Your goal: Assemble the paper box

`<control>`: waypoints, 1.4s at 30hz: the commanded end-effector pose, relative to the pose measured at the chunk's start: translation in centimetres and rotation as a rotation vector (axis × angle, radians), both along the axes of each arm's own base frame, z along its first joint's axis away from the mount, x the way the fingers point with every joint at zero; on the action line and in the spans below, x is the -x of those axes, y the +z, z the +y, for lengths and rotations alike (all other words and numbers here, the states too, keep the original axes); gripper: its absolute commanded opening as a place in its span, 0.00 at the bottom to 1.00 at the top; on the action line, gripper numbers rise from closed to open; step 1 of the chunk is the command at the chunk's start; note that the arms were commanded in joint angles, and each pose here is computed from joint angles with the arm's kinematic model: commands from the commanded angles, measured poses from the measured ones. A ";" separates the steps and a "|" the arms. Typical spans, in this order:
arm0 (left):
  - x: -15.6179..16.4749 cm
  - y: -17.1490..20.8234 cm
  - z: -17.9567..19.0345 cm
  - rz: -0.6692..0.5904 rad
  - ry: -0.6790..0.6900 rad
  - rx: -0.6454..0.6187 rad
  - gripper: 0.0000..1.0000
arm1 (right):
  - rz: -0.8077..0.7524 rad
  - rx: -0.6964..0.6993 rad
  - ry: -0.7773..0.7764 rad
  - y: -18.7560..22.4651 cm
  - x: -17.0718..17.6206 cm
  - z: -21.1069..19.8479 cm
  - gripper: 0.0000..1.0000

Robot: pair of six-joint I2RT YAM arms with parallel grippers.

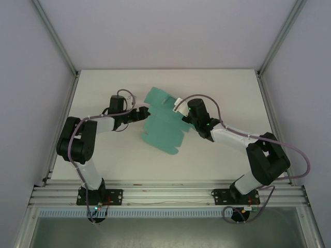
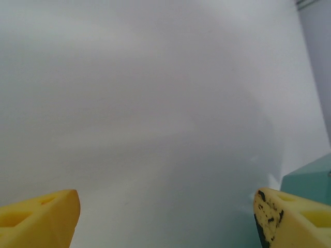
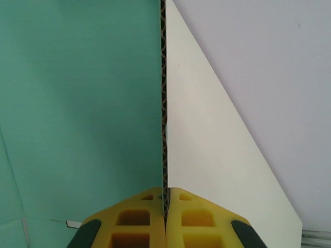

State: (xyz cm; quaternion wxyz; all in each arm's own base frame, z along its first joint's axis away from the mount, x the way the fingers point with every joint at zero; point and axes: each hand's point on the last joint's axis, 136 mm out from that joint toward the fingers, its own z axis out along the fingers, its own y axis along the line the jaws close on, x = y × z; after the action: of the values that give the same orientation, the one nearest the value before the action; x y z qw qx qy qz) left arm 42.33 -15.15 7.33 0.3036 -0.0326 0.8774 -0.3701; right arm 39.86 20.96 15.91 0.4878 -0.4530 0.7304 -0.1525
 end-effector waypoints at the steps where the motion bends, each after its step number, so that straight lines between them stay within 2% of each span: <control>1: -0.7 2.1 -1.7 -0.094 -0.067 0.059 0.86 | 0.021 -0.036 -0.008 -0.3 -0.2 0.3 0.00; 7: -0.2 3.8 -3.4 -0.167 -0.149 0.114 0.85 | 0.019 -0.028 -0.032 -0.5 -0.5 0.0 0.00; 16: 0.2 3.5 -2.1 -0.131 -0.109 0.145 0.88 | 0.005 -0.021 -0.046 -0.1 -0.7 -0.5 0.00; 22: 0.7 3.4 -1.9 -0.112 -0.134 0.150 0.88 | 0.009 -0.027 -0.042 -0.3 -0.9 -0.3 0.00; 29: 1.0 3.1 -3.1 -0.105 -0.195 0.220 0.86 | 0.016 -0.058 -0.014 0.2 -0.9 0.5 0.00; 33: 0.3 4.2 -4.5 -0.152 -0.239 0.278 0.85 | 0.023 -0.096 0.017 0.6 -0.5 1.2 0.00; 37: 0.0 4.7 -5.9 -0.160 -0.281 0.288 0.76 | 0.010 -0.126 0.019 1.2 -0.6 1.4 0.00; 40: -0.1 3.9 -6.6 -0.146 -0.303 0.306 0.64 | 0.012 -0.153 0.037 1.5 -0.4 1.8 0.00; 42: -0.1 3.9 -6.8 -0.133 -0.304 0.332 0.53 | 0.012 -0.160 0.042 1.6 -0.4 1.9 0.00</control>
State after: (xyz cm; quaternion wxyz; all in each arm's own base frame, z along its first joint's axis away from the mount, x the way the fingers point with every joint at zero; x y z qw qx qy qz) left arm 42.10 -21.08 9.79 0.2794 0.0481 0.8003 -0.5284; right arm 39.72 21.83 14.84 0.4845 -0.4477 0.7434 -0.1107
